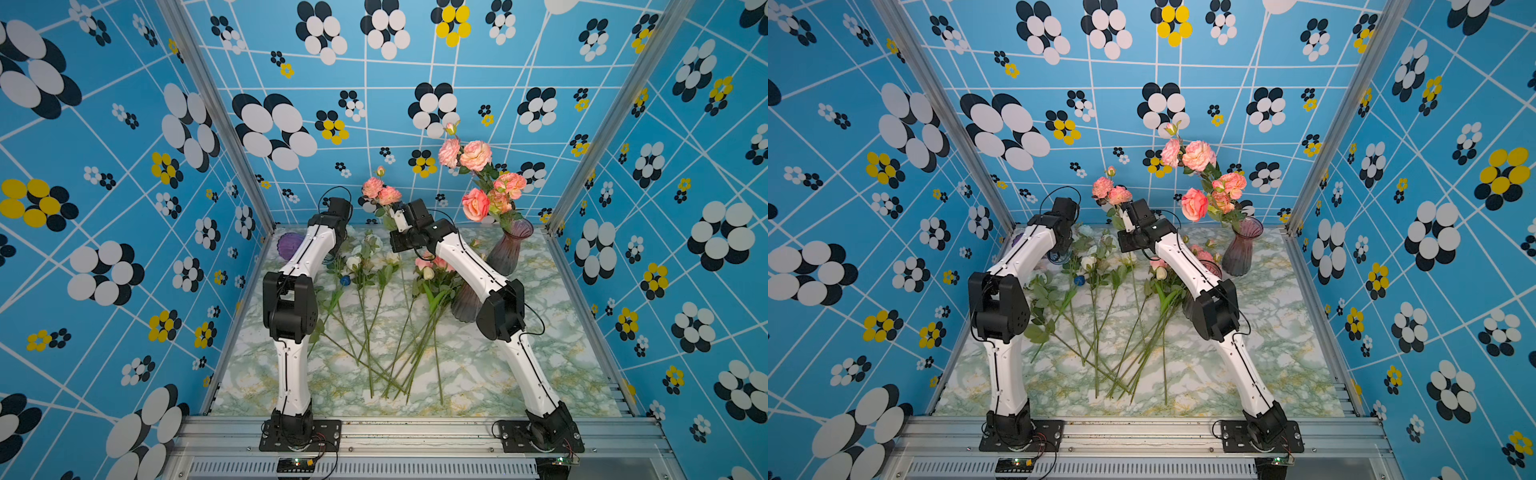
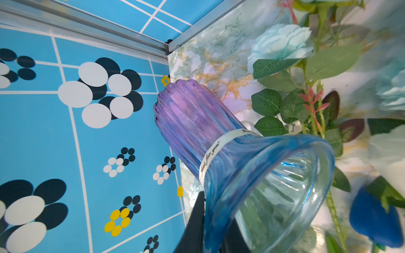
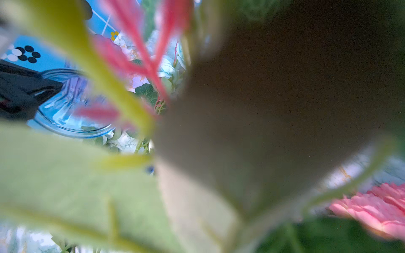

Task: Place the pink flowers into the vase
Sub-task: Adjust the vase at the center of the board.

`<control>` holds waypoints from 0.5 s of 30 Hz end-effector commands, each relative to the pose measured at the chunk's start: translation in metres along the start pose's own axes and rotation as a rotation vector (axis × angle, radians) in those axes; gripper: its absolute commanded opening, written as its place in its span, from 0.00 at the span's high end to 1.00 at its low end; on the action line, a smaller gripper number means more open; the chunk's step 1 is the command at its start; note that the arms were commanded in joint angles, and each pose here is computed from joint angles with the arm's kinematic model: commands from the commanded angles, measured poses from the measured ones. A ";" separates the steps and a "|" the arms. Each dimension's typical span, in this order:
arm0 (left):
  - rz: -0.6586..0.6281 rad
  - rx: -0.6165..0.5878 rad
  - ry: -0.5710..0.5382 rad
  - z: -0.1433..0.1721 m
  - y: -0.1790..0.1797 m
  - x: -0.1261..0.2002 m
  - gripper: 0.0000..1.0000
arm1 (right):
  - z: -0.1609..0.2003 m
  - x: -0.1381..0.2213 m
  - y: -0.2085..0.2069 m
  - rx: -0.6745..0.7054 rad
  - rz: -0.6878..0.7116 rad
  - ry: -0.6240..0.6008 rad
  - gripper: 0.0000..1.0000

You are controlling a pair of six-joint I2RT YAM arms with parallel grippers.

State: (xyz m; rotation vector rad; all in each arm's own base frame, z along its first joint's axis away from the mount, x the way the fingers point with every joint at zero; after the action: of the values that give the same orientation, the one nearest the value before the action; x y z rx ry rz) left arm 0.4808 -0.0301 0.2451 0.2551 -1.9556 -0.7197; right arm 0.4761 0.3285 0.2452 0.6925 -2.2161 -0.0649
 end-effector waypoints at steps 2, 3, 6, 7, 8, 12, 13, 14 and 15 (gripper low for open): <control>0.205 0.163 -0.001 0.009 0.023 0.026 1.00 | -0.015 0.021 0.005 -0.007 -0.028 -0.062 1.00; 0.220 0.186 0.001 0.011 0.028 0.026 1.00 | -0.016 0.022 0.005 -0.008 -0.030 -0.065 1.00; 0.300 0.257 0.013 0.015 0.038 0.027 1.00 | -0.016 0.021 0.006 -0.011 -0.036 -0.067 1.00; 0.323 0.282 0.009 0.016 0.041 0.029 1.00 | -0.017 0.022 0.005 -0.009 -0.034 -0.069 1.00; 0.346 0.312 0.005 0.017 0.046 0.030 1.00 | -0.016 0.021 0.005 -0.009 -0.033 -0.069 1.00; 0.412 0.398 0.005 0.020 0.063 0.032 1.00 | -0.017 0.021 0.006 -0.014 -0.040 -0.075 1.00; 0.432 0.416 0.001 0.020 0.067 0.033 1.00 | -0.018 0.021 0.006 -0.015 -0.041 -0.079 1.00; 0.463 0.442 -0.001 0.021 0.071 0.033 1.00 | -0.018 0.021 0.006 -0.016 -0.041 -0.081 1.00; 0.483 0.465 -0.001 0.022 0.074 0.034 1.00 | -0.019 0.022 0.007 -0.018 -0.044 -0.085 1.00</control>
State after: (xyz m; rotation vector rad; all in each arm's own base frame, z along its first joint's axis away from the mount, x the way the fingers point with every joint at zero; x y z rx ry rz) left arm 0.4680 0.0306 0.2898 0.1974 -2.0594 -0.1560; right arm 0.4768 0.3302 0.2470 0.7053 -2.2182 -0.0969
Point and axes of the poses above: each gripper's point midway between its finger pads, its own x axis back along the fingers, its own y axis along the line the jaws close on, z = x × y, the point moved 10 cm from there along x, back along the fingers, and after that the axes turned 3 degrees about -x, right-handed, at the moved point
